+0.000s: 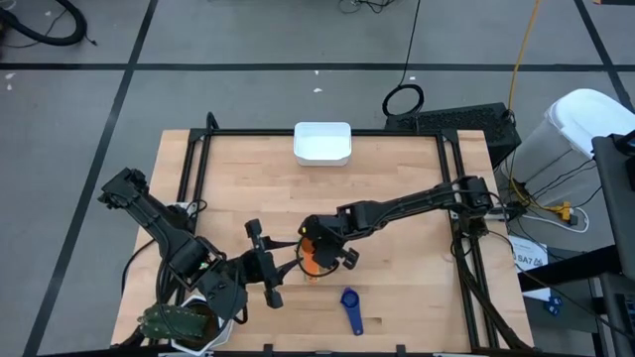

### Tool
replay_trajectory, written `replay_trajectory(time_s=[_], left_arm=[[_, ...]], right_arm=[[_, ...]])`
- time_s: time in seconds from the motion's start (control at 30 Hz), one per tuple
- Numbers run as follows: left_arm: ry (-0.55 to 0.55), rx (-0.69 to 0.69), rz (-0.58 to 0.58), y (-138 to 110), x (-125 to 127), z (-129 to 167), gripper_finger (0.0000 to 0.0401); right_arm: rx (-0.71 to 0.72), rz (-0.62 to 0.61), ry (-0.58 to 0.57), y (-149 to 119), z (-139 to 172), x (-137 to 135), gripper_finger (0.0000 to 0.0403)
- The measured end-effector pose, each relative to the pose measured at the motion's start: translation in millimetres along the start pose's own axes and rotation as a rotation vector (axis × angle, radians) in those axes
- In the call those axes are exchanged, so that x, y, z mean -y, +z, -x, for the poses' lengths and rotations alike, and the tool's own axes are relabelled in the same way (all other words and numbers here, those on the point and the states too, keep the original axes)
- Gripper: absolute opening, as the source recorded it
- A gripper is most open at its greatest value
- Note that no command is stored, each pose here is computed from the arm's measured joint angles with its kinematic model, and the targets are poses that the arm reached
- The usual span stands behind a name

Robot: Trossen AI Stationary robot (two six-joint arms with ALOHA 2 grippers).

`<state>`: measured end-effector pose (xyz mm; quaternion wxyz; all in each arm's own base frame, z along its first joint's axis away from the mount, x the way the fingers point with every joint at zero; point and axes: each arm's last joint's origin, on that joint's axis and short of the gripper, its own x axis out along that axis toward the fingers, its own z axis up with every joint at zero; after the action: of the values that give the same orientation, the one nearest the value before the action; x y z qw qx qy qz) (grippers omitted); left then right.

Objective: Nest measuring cups in basket
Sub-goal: Stack the right nested measuring cups on top of the yellow measuring cup

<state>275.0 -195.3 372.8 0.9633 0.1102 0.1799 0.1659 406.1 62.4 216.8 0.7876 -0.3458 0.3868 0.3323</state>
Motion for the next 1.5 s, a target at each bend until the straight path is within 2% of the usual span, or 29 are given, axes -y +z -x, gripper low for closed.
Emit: replay_trajectory(time_s=[0.3,0.57,0.9,1.17,1.4,1.5], left_arm=[[0.000,0.001,0.000,0.1,0.1,0.0,0.0163],[0.000,0.001,0.002,0.1,0.1,0.0,0.0163],[-0.001,0.001,0.005,0.1,0.1,0.0,0.0163],[-0.001,0.001,0.015,0.1,0.1,0.0,0.0163],[-0.006,0.002,0.016,-0.1,1.2,1.5,0.0163],[-0.011,0.003,0.020,-0.3,2.2,3.0,0.0163]], right_arm=[[-0.005,-0.001,0.007,-2.8,-9.4,0.9,0.0019],[-0.022,-0.017,0.064,-7.9,-18.7,-2.9,0.0019],[-0.021,-0.018,0.057,-8.5,-19.7,-1.7,0.0020],[-0.042,-0.016,0.036,-9.0,-19.7,-1.0,0.0087],[-0.028,-0.018,0.012,-7.3,-19.5,1.1,0.0112],[-0.050,-0.026,-0.037,-6.2,-15.4,3.4,0.0120]])
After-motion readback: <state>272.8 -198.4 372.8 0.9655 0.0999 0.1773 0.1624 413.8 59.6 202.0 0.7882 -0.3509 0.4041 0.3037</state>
